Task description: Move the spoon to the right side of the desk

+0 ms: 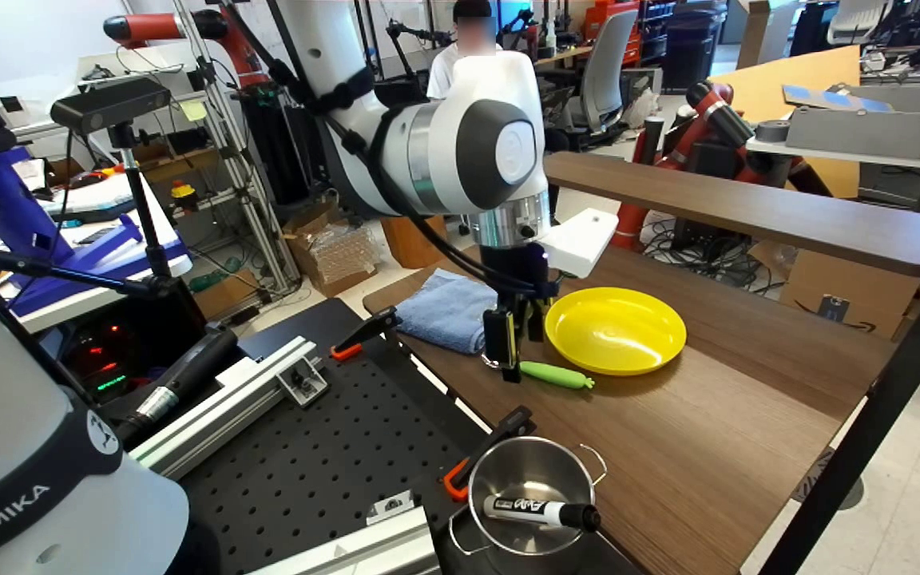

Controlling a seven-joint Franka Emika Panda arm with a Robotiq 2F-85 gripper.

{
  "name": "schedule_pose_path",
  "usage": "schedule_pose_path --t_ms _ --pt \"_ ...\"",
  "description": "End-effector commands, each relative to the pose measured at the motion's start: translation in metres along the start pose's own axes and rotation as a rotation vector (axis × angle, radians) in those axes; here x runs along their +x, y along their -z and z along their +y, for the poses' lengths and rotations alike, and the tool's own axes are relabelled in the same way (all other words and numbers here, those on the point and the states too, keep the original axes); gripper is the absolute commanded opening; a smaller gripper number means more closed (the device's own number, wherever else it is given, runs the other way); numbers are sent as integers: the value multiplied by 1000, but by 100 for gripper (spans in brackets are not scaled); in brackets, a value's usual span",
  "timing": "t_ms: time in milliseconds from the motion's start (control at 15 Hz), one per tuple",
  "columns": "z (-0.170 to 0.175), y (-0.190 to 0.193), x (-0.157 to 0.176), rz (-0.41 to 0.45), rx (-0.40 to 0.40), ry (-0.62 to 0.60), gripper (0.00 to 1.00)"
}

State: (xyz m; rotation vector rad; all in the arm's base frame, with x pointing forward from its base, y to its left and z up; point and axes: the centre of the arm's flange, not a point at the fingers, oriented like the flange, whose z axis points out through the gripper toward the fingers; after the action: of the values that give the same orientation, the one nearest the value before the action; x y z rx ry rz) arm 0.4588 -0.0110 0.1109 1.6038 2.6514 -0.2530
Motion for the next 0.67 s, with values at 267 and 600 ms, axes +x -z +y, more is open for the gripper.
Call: schedule_pose_path --t_ms 267,600 --pt "14 -31 -2 -6 19 84 100" --pt "15 -36 -12 -21 -11 90 66"
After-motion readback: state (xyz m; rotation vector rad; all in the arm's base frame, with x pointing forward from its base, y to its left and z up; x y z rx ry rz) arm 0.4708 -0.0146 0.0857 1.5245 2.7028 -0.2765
